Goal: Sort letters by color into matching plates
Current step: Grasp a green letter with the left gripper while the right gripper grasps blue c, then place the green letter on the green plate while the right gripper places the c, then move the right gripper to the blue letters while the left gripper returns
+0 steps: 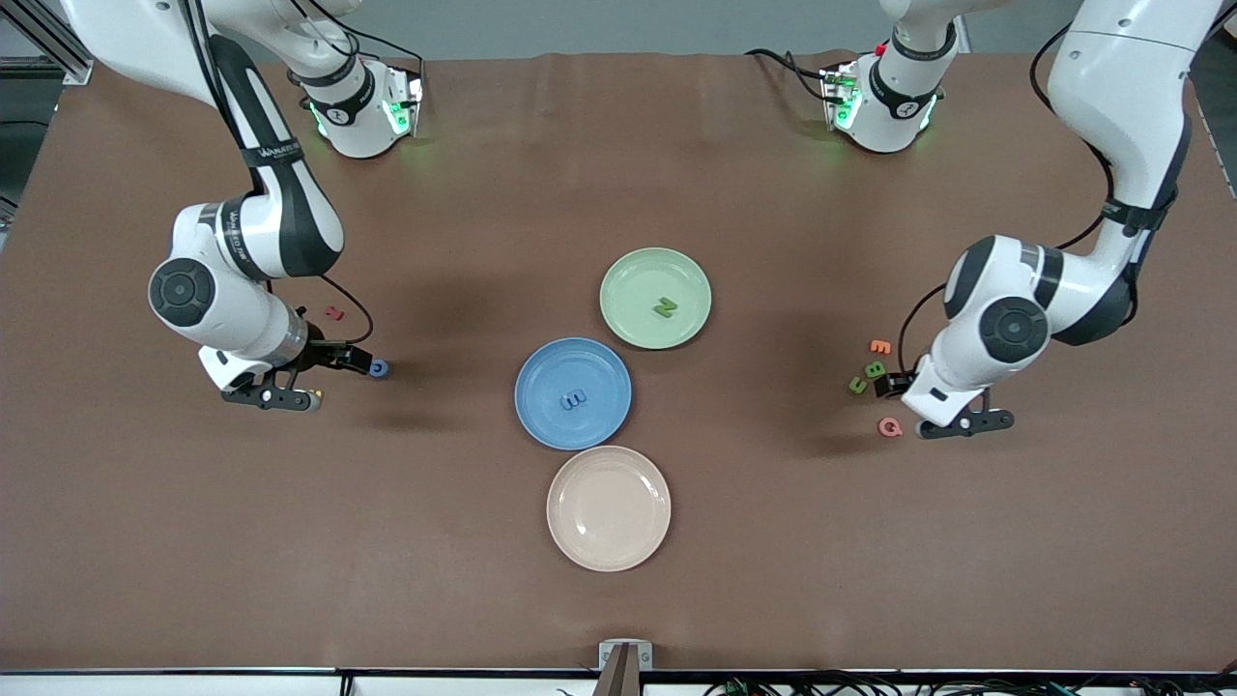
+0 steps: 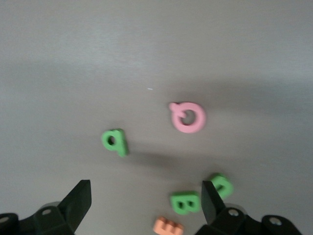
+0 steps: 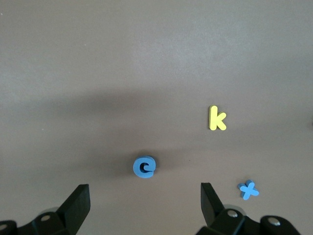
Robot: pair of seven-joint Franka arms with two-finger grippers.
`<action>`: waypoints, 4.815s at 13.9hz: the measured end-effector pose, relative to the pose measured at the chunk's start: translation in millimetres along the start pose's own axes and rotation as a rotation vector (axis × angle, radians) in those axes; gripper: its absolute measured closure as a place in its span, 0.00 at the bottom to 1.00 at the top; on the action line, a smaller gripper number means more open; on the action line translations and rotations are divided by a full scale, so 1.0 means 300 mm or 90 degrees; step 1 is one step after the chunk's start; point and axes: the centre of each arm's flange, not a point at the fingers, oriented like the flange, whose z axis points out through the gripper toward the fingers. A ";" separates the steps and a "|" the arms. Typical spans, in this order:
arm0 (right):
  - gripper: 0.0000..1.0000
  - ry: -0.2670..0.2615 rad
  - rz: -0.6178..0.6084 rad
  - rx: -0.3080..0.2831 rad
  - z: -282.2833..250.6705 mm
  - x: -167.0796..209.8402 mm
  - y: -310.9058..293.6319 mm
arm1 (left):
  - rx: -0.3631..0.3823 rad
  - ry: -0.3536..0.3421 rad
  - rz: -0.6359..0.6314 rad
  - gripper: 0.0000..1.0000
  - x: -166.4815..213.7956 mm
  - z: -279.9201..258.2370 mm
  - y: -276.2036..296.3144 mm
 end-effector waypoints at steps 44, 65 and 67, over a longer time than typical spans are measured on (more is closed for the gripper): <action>0.65 -0.018 0.060 -0.009 0.208 -0.002 -0.141 | -0.038 -0.034 -0.126 0.73 -0.285 -0.086 0.629; 0.60 0.032 0.060 0.077 0.023 -0.121 -1.098 | -0.131 -0.002 -0.387 0.00 -0.430 -0.094 0.998; 0.38 0.031 0.057 0.076 0.024 -0.132 -1.109 | -0.126 0.025 -0.377 0.00 -0.284 -0.133 0.856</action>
